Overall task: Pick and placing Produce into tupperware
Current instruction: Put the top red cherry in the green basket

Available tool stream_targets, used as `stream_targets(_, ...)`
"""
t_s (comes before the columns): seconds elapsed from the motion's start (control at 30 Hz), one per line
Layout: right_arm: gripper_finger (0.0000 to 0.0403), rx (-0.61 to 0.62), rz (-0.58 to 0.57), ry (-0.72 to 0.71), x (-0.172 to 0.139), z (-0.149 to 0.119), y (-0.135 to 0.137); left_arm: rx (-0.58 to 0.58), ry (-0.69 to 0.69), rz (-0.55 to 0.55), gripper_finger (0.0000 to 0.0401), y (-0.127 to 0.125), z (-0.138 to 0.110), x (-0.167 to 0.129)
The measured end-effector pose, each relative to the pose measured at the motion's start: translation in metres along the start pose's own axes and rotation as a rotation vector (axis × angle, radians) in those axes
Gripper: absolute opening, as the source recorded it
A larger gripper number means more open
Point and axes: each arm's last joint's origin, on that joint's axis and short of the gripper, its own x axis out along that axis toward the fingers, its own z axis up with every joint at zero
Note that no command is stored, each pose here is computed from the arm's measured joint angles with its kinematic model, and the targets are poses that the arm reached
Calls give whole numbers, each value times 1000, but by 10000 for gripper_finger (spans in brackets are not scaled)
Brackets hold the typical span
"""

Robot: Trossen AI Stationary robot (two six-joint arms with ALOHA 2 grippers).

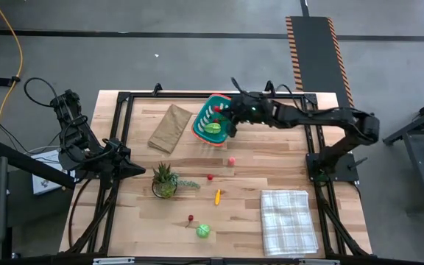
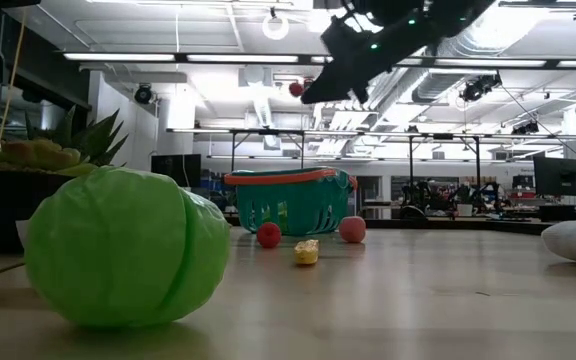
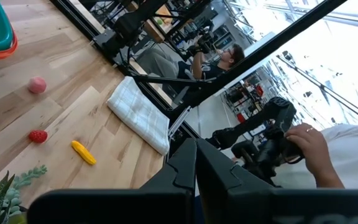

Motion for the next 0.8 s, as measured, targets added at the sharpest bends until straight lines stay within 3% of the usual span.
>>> stream_targets(0.43,0,36,-21,235,56,22,-28,0,0,0,1,0,0,0)
stream_targets(0.8,0,27,-43,370,51,51,-44,0,0,0,1,0,0,0)
